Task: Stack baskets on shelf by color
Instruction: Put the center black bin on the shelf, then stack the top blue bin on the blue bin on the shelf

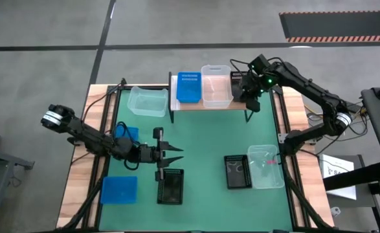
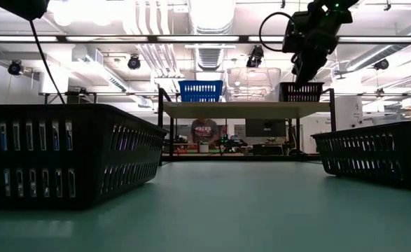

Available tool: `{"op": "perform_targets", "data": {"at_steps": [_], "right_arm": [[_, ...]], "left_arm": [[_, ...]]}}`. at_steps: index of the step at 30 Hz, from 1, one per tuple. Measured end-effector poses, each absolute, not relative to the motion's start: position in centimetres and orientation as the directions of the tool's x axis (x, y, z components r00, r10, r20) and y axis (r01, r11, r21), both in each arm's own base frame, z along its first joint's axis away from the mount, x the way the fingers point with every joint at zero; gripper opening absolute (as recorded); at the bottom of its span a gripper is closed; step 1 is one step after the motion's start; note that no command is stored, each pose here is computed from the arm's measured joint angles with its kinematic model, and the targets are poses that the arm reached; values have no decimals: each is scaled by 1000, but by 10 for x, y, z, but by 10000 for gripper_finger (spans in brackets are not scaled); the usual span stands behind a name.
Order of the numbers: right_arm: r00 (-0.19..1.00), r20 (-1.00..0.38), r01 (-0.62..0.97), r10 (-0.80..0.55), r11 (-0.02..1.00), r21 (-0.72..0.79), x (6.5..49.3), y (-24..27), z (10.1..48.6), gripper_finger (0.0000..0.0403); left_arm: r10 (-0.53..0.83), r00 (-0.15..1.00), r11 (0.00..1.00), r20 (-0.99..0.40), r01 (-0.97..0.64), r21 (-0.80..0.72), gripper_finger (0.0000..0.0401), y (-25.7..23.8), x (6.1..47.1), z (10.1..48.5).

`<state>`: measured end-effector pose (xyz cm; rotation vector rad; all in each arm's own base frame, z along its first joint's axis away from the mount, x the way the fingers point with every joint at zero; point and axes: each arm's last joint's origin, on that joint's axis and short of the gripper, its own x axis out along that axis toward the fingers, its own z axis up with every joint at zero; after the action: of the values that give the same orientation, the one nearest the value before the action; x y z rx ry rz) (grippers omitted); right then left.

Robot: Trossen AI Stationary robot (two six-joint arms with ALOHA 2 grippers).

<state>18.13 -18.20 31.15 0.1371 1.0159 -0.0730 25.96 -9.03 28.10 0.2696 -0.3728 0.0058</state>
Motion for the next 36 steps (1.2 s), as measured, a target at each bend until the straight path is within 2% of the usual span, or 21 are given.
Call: {"op": "perform_targets", "data": {"at_steps": [8,16,25,36], "right_arm": [[533,-846,175,-1,979,109,180,-177,321,153],[629,-776,157,-45,985,70,180,-149,350,148],[739,-672,-47,49,999,21,197,-90,368,134],[769,-611,-256,189,966,-23,212,-38,363,122]], "left_arm": [[-44,932,964,359,-54,259,80,-90,260,281],[-39,948,981,315,-24,195,80,-91,261,276],[8,956,984,293,-59,166,80,-90,264,272],[33,963,986,267,-74,147,80,-91,268,265]]}}
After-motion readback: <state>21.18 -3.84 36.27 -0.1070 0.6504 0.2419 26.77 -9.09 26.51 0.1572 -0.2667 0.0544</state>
